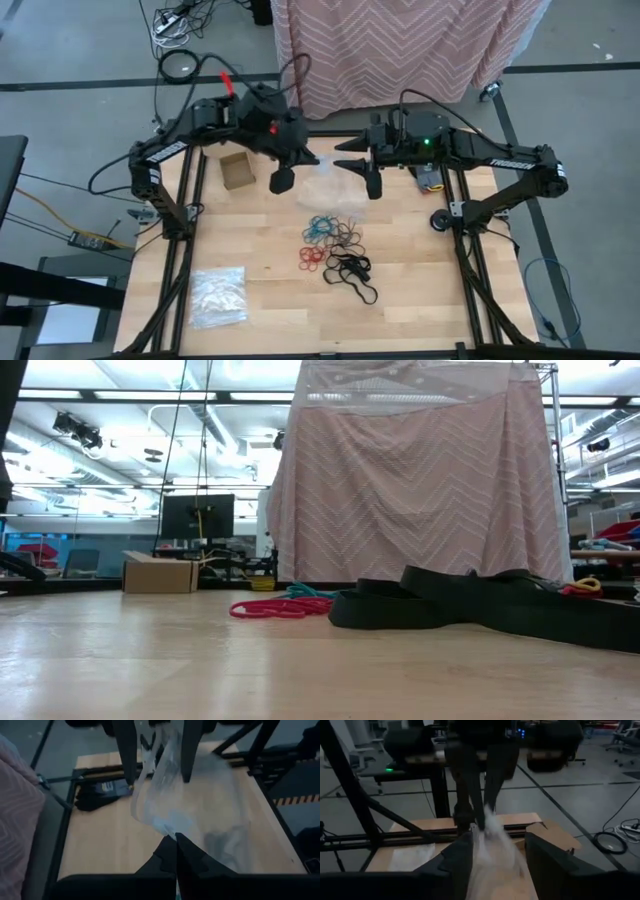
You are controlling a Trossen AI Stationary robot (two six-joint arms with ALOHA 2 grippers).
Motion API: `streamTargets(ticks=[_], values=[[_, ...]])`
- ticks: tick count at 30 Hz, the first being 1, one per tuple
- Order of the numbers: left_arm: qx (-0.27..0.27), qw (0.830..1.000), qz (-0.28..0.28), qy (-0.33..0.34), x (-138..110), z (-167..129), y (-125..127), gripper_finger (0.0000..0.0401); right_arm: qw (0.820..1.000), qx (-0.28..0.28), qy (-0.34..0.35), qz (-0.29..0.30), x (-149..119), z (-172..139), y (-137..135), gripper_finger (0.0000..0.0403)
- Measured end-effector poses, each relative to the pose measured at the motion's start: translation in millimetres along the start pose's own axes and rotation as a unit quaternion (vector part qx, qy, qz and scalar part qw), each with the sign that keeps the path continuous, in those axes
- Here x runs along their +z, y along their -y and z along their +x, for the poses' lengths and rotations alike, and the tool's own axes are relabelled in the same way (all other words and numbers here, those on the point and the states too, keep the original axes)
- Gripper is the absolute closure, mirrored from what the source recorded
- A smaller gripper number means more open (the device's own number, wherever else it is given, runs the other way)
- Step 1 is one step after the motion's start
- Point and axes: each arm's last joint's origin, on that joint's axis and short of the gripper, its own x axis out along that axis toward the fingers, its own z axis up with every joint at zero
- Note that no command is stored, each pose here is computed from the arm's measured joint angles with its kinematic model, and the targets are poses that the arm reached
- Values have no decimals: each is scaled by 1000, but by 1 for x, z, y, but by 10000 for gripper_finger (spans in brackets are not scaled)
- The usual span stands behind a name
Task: Sort rubber bands
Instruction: Close the transparent zip bag
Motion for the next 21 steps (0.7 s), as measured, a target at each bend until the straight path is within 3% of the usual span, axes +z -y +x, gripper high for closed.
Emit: streamTargets(ticks=[10, 21], values=[[7, 1000, 5, 8, 3, 5, 0, 401, 999, 25, -21, 25, -4, 0, -2, 227], [5, 999, 11, 39, 10, 12, -1, 401, 998, 40, -24, 44, -4, 0, 3, 272]])
